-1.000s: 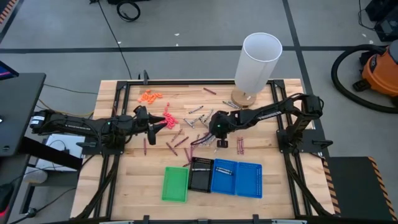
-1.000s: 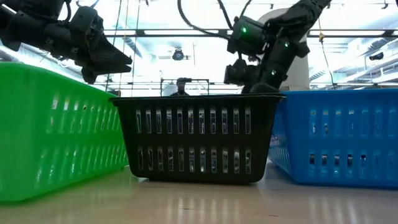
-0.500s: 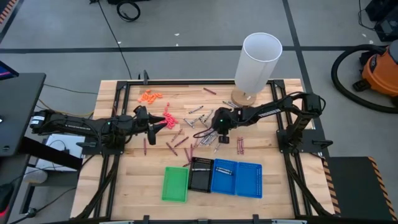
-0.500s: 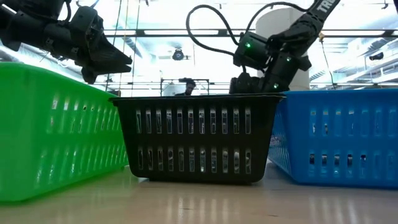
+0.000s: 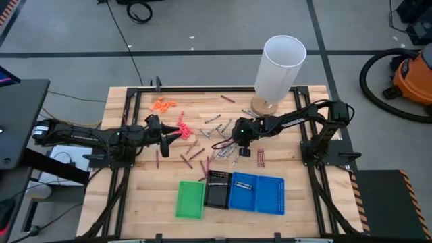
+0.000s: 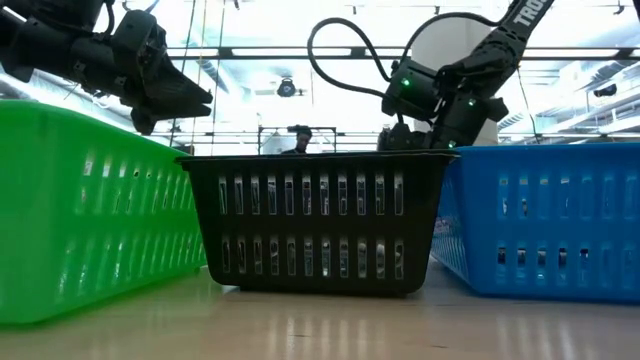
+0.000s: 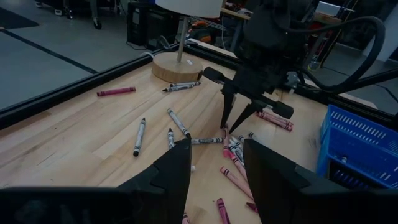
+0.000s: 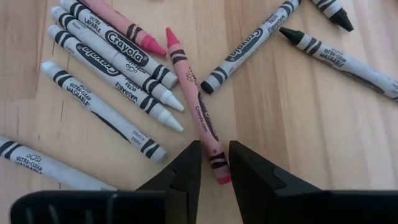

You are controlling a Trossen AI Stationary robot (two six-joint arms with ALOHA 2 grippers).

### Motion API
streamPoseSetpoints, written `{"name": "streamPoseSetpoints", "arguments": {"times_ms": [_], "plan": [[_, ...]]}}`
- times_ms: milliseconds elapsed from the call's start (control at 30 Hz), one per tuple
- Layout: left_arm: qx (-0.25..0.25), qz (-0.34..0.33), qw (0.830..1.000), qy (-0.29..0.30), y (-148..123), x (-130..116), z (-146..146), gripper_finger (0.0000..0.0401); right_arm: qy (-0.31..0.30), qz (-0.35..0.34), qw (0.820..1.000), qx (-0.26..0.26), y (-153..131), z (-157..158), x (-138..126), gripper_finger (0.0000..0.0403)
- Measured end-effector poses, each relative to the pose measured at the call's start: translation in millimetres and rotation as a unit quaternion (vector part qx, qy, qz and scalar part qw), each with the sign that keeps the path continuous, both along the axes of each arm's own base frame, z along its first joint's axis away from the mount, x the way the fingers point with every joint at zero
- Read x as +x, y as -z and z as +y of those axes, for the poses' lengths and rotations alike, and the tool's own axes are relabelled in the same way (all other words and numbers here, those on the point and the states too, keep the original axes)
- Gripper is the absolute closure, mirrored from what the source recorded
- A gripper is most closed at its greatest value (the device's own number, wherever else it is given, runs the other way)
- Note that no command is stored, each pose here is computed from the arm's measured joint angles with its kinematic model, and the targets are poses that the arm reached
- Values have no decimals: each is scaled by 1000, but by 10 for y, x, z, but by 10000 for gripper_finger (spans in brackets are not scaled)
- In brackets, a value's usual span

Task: Sort crayons
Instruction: Put the pink crayon into the right blue bin

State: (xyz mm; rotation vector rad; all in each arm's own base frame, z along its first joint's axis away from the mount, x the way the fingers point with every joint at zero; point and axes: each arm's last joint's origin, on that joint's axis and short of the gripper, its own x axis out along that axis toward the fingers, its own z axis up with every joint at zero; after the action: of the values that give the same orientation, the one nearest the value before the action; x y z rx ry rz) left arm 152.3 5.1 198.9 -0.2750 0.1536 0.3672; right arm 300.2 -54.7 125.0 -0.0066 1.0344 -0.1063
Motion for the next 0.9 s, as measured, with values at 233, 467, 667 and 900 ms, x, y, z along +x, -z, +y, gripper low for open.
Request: {"name": "streamPoseSetpoints", "arguments": {"times_ms": [233, 467, 667, 900], "plan": [[0, 0, 1000, 0, 0, 0, 0, 244, 2, 5, 1000, 0, 3, 1, -10, 360], [0, 0, 1000, 0, 0, 0, 0, 244, 2, 6, 1000, -2, 2, 0, -11, 373], [0, 0, 1000, 0, 0, 0, 0, 244, 1, 5, 1000, -2, -33, 12, -32, 372], [0, 0, 1000, 0, 0, 0, 0, 244, -4, -35, 999, -7, -243, 83, -43, 371]]}}
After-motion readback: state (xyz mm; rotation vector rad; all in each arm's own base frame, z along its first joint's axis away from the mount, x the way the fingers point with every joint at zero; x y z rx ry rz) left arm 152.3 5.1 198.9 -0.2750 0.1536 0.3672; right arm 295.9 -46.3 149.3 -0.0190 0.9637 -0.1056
